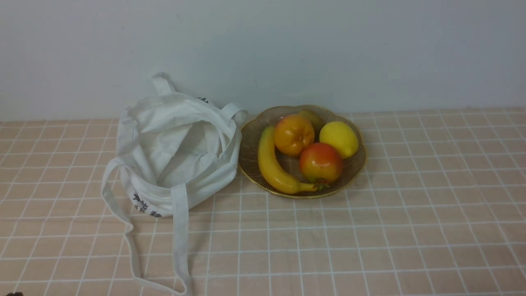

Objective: Take the fruit out of the bag on the brown coffee tablecloth and place them on the plate.

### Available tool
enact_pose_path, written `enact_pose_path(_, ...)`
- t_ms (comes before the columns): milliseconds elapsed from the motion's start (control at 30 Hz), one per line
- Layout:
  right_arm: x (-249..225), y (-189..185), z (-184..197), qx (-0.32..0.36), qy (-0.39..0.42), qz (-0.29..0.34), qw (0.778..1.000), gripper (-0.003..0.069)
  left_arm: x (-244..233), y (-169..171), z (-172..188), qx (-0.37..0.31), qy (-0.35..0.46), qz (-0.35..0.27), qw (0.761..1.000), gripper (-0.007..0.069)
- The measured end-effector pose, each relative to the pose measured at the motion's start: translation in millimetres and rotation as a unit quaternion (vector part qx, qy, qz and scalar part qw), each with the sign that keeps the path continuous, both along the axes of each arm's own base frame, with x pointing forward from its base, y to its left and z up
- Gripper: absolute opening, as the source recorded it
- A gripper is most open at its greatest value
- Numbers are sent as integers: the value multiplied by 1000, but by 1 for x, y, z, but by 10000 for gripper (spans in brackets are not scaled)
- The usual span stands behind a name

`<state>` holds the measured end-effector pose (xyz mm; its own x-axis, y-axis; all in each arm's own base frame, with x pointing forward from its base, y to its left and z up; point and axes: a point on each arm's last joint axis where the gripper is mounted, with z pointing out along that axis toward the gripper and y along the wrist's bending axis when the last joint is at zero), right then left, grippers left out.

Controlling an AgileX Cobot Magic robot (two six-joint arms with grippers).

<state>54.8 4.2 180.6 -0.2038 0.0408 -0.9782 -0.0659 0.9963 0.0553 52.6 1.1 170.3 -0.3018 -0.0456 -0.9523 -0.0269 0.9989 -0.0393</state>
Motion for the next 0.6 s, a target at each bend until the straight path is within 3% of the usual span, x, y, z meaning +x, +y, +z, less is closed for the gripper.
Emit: enact_pose_path(600,0,0,0,0,0,0,1000,-14,0,-2,0,0,1,-16,1000,-8)
